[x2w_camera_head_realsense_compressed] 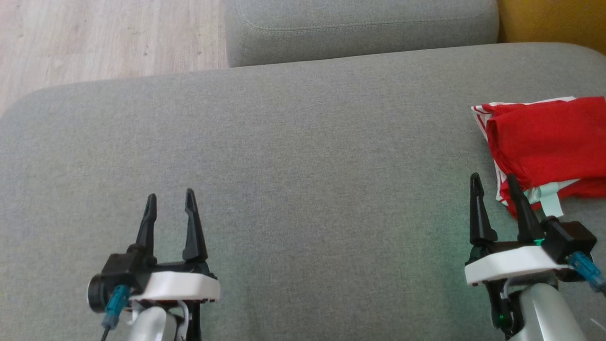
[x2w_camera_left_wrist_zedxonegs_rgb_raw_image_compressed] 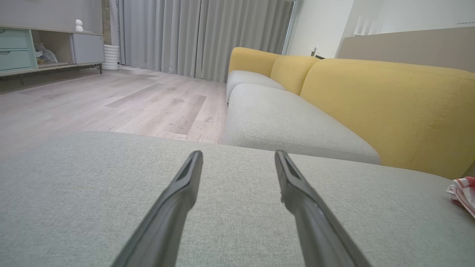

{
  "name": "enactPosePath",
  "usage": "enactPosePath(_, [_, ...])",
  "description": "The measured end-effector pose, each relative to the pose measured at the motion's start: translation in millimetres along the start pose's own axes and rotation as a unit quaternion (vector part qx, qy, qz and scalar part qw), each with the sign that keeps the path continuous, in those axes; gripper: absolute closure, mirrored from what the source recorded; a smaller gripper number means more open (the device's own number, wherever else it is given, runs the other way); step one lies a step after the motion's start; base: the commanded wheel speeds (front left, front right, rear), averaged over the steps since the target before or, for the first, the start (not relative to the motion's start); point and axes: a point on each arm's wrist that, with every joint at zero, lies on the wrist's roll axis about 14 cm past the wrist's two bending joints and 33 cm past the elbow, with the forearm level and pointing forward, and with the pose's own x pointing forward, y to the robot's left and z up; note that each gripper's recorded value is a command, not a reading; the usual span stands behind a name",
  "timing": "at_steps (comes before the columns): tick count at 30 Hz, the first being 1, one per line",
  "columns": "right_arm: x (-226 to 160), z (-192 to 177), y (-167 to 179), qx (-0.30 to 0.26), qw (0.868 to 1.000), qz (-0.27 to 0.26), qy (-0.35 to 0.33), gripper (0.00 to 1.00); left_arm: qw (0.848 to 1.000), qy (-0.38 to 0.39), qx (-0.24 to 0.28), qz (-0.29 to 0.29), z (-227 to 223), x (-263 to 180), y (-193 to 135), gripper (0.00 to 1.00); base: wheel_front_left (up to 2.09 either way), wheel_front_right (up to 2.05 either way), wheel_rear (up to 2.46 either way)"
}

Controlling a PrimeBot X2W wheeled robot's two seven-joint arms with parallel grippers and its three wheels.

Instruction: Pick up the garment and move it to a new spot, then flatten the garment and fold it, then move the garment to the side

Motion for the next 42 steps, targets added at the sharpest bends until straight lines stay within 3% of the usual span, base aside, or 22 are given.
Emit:
enactPosePath(23, [-1.1, -0.9, 0.6, -0.004, 1.0, 0.001, 0.002, 0.0, 0.999, 0.015, -0.048, 0.018, -8.5, -1.3, 8.2, 0.0, 0.0, 0.0, 0.0])
enactPosePath(24, [-1.2, -1.9, 0.5, -0.004, 1.0, 0.001, 0.003, 1.0, 0.998, 0.016, -0.049, 0.019, -9.4, -1.4, 8.5, 1.0, 0.0, 0.0, 0.0])
enactPosePath(31, [-24.9, -43.8, -8.4, 0.014, 0.997, -0.019, 0.07, 1.0, 0.994, 0.084, -0.054, 0.044, -50.9, -25.3, 21.5, 1.0, 0.0, 0.0, 0.0])
enactPosePath(42, [-23.0, -40.4, -12.1, 0.066, 0.995, -0.035, 0.067, 1.0, 0.989, 0.09, -0.102, 0.057, -50.9, -25.6, 25.5, 1.0, 0.0, 0.0, 0.0])
